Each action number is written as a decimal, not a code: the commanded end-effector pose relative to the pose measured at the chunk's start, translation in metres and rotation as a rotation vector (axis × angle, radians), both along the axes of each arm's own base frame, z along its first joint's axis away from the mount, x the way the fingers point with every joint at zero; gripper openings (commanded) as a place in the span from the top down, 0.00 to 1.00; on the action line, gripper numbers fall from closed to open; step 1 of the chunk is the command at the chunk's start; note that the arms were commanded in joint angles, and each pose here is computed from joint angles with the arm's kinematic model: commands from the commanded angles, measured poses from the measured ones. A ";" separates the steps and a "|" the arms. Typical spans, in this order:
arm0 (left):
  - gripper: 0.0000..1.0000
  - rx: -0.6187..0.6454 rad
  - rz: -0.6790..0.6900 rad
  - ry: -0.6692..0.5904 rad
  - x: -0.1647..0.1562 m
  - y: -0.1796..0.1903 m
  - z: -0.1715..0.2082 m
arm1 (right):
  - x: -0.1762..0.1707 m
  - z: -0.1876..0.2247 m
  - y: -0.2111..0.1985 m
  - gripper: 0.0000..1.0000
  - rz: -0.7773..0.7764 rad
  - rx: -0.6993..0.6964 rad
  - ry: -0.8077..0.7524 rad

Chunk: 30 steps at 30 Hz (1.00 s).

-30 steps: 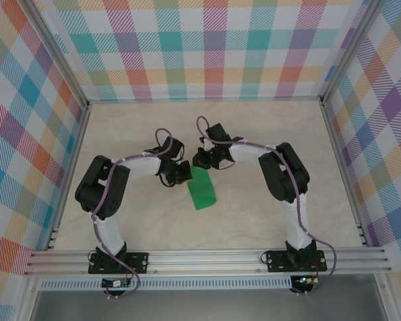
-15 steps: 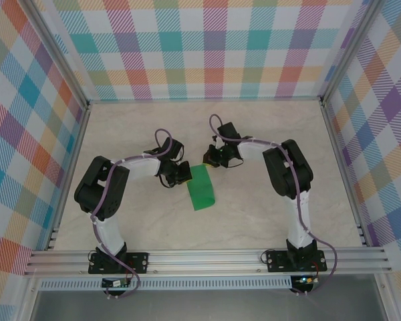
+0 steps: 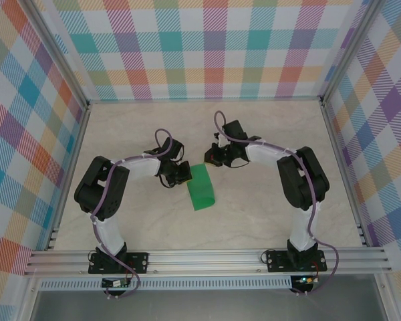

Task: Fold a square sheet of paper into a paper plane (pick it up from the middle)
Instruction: Fold the square sheet of paper in half at the center of the table.

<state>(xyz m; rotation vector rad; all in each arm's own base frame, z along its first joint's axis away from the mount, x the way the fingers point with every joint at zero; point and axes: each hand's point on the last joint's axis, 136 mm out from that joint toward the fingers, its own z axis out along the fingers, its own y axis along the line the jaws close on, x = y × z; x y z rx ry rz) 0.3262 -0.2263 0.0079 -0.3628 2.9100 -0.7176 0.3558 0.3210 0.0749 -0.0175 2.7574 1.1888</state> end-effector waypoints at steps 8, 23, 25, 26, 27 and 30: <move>1.00 0.390 0.025 0.268 -0.071 0.080 -0.072 | -0.067 -0.045 0.000 0.97 0.124 -0.017 0.211; 1.00 0.415 0.034 0.277 -0.074 0.086 -0.076 | -0.118 -0.078 -0.037 0.97 0.157 -0.137 0.341; 1.00 0.424 0.037 0.279 -0.075 0.087 -0.076 | -0.128 -0.080 -0.044 0.97 0.163 -0.156 0.354; 1.00 0.432 0.040 0.280 -0.075 0.089 -0.077 | -0.134 -0.080 -0.048 0.97 0.166 -0.164 0.361; 1.00 0.440 0.042 0.288 -0.076 0.091 -0.078 | -0.139 -0.081 -0.052 0.97 0.165 -0.172 0.370; 1.00 0.443 0.042 0.291 -0.077 0.091 -0.080 | -0.155 -0.085 -0.063 0.96 0.152 -0.189 0.403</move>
